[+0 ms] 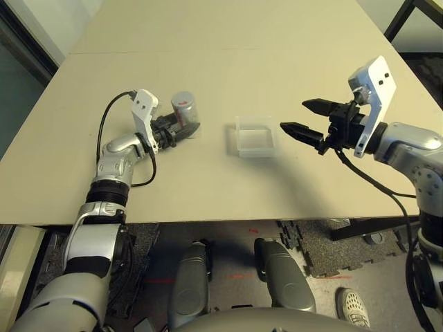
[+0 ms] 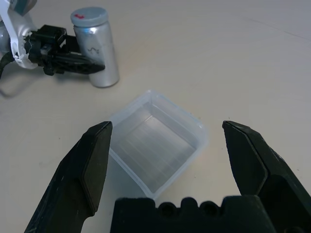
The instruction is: Pour the medicine from the bottle into the box.
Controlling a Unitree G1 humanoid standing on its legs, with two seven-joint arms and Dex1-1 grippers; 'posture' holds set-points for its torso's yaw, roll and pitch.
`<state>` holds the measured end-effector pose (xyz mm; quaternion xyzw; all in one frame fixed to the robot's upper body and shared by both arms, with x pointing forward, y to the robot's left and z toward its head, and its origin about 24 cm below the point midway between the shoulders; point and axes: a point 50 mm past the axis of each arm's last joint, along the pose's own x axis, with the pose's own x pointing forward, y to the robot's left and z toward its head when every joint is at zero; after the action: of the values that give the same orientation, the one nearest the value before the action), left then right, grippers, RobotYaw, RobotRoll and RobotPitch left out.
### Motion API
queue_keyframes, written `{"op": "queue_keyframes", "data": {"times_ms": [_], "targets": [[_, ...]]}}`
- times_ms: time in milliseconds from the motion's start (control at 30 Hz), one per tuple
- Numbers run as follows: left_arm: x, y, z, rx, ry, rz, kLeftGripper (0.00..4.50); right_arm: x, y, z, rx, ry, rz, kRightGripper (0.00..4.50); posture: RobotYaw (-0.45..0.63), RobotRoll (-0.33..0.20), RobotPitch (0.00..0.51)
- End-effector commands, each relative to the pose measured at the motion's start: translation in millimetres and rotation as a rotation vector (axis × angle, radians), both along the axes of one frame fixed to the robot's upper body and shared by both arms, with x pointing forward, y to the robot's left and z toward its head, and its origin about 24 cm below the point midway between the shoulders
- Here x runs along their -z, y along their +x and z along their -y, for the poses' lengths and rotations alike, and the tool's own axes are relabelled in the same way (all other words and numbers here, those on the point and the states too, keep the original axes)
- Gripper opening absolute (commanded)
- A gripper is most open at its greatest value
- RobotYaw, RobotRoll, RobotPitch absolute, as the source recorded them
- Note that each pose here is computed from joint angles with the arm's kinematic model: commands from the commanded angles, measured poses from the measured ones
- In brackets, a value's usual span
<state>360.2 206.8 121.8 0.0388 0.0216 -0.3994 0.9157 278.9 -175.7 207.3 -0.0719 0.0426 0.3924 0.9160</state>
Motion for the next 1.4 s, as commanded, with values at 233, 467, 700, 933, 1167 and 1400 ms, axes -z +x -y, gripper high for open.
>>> {"op": "queue_keyframes", "data": {"times_ms": [233, 467, 700, 933, 1167, 1400], "targets": [[-16, 0.5, 12, 0.112, 0.022, 0.068, 2.53, -3, 3.6, -4, -0.003, 0.004, 0.022, 4.50, -0.19, 0.000, 0.169], [-32, 3.8, 31, 0.197, 0.024, 0.101, 2.53, -11, 7.4, -26, -0.068, 0.022, 0.045, 4.50, -0.19, 0.000, 0.160], [-37, 6.6, 61, 0.297, 0.040, 0.093, 2.53, -20, 17.8, -53, -0.130, 0.048, 0.076, 4.50, -0.18, 0.000, 0.157], [-37, 5.3, 89, 0.384, 0.041, 0.091, 2.53, -23, 28.0, -68, -0.140, 0.041, 0.107, 4.50, -0.18, 0.000, 0.153], [-37, 3.0, 102, 0.427, 0.035, 0.091, 2.53, -24, 34.5, -74, -0.132, 0.029, 0.125, 4.50, -0.19, 0.000, 0.153], [-40, 0.6, 109, 0.451, 0.026, 0.096, 2.53, -22, 35.7, -76, -0.136, 0.016, 0.131, 4.50, -0.19, 0.000, 0.154]]}}
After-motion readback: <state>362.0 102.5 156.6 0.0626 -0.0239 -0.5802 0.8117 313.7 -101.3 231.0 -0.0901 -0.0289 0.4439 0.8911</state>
